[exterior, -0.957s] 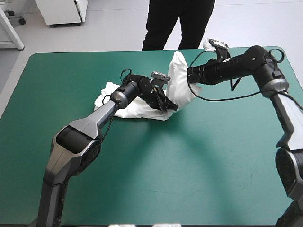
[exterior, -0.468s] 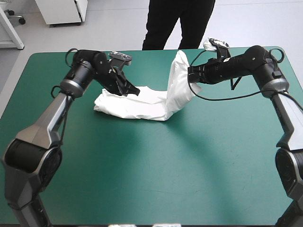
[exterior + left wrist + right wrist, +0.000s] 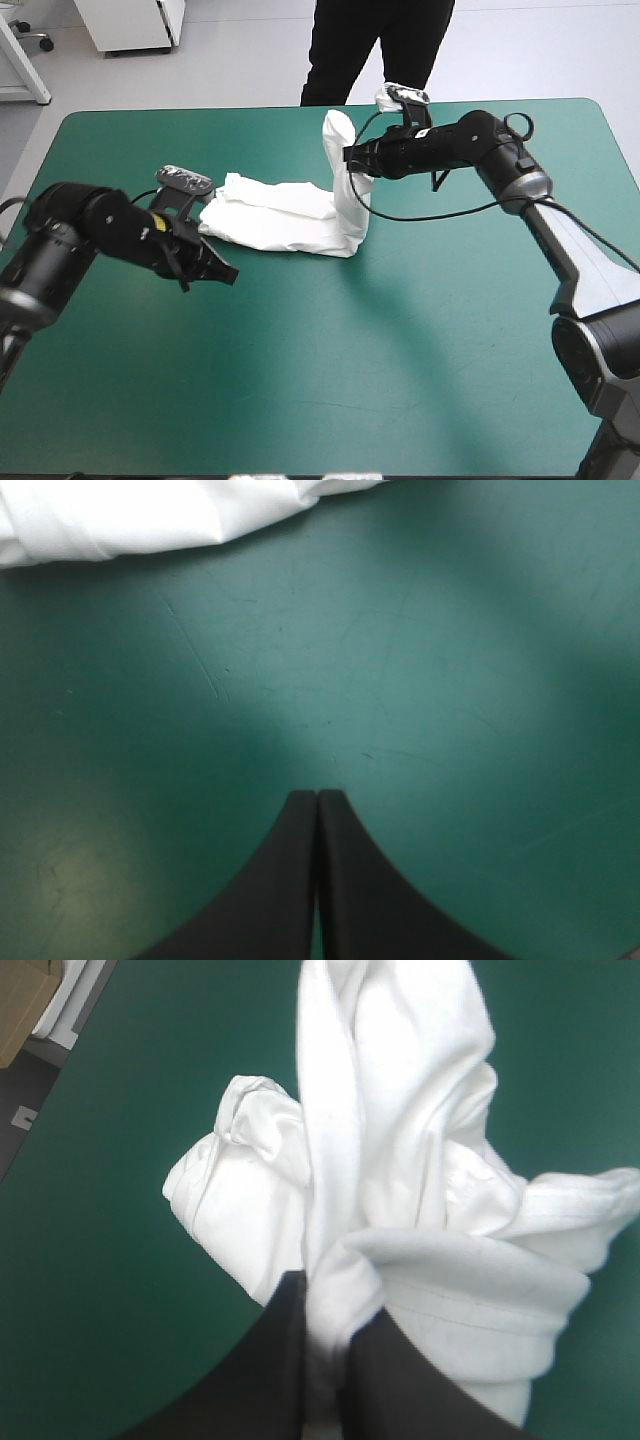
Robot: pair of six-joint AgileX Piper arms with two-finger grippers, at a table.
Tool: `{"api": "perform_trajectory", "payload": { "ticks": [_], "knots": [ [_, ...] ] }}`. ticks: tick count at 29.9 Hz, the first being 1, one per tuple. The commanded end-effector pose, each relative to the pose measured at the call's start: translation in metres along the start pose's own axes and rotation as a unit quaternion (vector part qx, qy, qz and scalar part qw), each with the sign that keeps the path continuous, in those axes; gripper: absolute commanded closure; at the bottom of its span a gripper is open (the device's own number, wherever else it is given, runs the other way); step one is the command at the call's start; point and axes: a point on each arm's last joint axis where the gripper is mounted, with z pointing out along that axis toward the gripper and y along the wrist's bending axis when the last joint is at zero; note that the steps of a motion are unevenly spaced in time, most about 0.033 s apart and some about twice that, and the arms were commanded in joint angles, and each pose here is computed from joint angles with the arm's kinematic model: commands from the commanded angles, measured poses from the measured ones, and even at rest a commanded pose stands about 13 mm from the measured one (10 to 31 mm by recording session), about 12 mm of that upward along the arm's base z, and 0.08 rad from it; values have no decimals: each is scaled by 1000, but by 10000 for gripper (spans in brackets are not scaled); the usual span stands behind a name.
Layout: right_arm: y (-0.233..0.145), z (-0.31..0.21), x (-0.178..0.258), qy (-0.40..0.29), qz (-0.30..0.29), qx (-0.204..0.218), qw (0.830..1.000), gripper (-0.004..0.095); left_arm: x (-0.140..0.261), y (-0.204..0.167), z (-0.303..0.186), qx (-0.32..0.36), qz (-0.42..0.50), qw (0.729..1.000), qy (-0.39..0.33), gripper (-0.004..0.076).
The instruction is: Fold the cloth
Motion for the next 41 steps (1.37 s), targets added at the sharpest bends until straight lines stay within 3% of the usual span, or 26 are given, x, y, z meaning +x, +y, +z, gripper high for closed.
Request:
{"api": "perform_trajectory", "payload": {
  "ticks": [1, 14, 17, 20, 22, 23, 32, 37, 41],
  "knots": [
    [32, -2, -18, -61, -20, -34, 997, 923, 31, -15, -41, 15, -8, 999, -42, 733],
    [75, 98, -8, 12, -20, -114, 993, 899, 84, -30, -82, 18, -50, 992, -114, 733],
    [75, 110, 1, 61, -27, -126, 990, 714, 84, -30, -82, 21, -56, 992, -115, 733],
    [75, 111, 4, 80, -33, -128, 988, 456, 84, -31, -82, 28, -59, 991, -115, 733],
    [77, 108, 3, 84, -33, -130, 987, 342, 84, -32, -82, 34, -61, 991, -115, 733],
    [77, 106, 2, 89, -35, -123, 988, 298, 84, -34, -82, 42, -62, 990, -116, 733],
    [61, 80, -10, 132, -57, -24, 989, 300, 83, -37, -83, 63, -66, 989, -117, 733],
    [41, 70, -18, 139, -26, -3, 990, 300, 83, -37, -83, 63, -66, 989, -117, 733],
    [23, 65, -23, 130, -12, 40, 991, 300, 83, -38, -83, 65, -69, 989, -117, 733]
  ]
}}
